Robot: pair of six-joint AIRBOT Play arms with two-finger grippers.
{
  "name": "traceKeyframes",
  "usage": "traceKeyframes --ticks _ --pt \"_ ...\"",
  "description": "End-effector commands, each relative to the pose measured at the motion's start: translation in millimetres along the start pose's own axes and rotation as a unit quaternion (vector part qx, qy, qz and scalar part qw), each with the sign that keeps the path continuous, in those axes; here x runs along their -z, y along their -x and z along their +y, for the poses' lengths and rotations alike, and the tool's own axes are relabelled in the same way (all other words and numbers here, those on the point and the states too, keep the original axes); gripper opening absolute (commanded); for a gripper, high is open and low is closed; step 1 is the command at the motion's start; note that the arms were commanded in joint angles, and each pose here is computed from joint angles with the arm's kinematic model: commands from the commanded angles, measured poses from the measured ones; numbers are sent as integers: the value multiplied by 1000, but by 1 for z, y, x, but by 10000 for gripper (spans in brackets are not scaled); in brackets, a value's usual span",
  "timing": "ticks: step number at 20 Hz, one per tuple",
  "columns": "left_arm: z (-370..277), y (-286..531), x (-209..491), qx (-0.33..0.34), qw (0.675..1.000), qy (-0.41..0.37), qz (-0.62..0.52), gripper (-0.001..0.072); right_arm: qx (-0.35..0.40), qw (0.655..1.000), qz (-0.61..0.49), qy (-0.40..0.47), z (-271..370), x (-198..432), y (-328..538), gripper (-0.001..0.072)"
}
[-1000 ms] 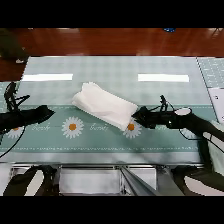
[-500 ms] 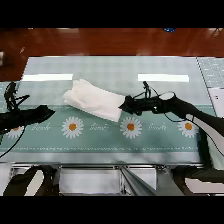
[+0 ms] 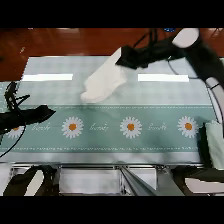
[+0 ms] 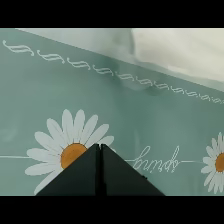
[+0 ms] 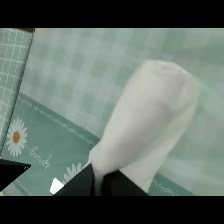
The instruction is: Fold the shirts.
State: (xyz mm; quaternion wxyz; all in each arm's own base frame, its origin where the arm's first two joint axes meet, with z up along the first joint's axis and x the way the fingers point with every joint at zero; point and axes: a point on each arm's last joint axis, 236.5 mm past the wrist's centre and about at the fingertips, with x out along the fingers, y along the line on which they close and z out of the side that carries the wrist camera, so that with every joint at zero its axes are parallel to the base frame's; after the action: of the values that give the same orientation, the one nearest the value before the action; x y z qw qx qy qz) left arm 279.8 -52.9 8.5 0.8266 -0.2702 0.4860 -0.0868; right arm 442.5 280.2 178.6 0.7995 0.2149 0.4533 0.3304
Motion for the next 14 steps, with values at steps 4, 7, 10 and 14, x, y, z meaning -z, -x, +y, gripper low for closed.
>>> traceKeyframes --ticks 4,7,10,14 --pt "0 0 0 0 1000 -5 1 26 89 991 -97 -17 -24 -61 147 26" --pt "0 0 0 0 1000 -5 1 26 141 977 -145 -68 -63 -61 228 26" --pt "-1 0 0 3 1000 -3 0 26 197 955 -184 -124 -97 -43 303 25" --pt "-1 0 -9 2 1000 -1 -20 26 259 923 -206 -194 -124 -1 373 25"
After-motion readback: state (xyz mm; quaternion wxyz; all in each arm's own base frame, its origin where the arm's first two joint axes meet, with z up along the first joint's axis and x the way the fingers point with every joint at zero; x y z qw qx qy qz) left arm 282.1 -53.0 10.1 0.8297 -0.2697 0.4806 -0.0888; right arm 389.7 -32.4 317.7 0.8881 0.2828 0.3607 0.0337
